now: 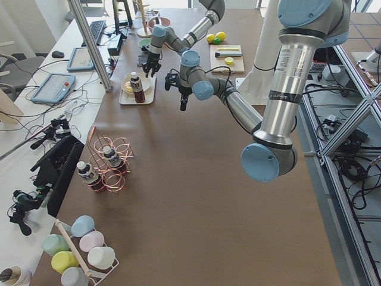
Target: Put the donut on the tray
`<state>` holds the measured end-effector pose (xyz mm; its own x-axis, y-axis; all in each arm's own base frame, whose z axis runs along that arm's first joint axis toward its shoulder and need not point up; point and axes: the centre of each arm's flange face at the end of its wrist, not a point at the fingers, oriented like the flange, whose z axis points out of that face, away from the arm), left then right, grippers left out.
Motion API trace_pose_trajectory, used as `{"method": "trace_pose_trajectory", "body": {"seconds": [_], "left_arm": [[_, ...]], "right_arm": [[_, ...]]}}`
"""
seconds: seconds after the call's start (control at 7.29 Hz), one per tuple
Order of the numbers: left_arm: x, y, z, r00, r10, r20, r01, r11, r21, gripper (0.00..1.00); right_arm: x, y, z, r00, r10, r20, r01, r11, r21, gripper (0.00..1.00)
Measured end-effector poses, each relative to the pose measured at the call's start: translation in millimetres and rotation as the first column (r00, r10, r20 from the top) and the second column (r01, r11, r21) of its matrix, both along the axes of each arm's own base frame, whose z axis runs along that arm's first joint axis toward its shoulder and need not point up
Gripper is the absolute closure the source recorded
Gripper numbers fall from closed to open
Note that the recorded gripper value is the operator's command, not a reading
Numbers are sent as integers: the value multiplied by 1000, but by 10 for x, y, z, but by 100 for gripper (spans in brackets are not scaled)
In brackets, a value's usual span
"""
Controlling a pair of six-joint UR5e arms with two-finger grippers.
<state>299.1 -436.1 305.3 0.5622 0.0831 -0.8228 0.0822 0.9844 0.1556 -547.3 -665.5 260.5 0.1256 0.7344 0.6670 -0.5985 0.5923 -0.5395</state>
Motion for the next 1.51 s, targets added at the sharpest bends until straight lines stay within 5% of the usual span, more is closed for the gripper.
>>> {"method": "trace_pose_trajectory", "body": {"seconds": [0.55, 0.96, 1.24, 1.51], "left_arm": [[-18, -13, 50, 1000, 17, 4, -17, 1000, 2, 2], [-811, -208, 747, 994, 75, 84, -80, 995, 57, 2], [-1624, -379, 1445, 984, 122, 130, -135, 987, 93, 2], [-2319, -527, 2073, 976, 156, 151, -176, 976, 129, 2]], "right_arm": [[712, 227, 54, 995, -94, -14, 95, 994, 61, 0], [2119, 615, 1061, 972, -214, -99, 226, 964, 140, 0], [3282, 994, 1990, 934, -288, -210, 331, 919, 215, 0], [4364, 1286, 2830, 858, -362, -365, 469, 841, 270, 0]]}}
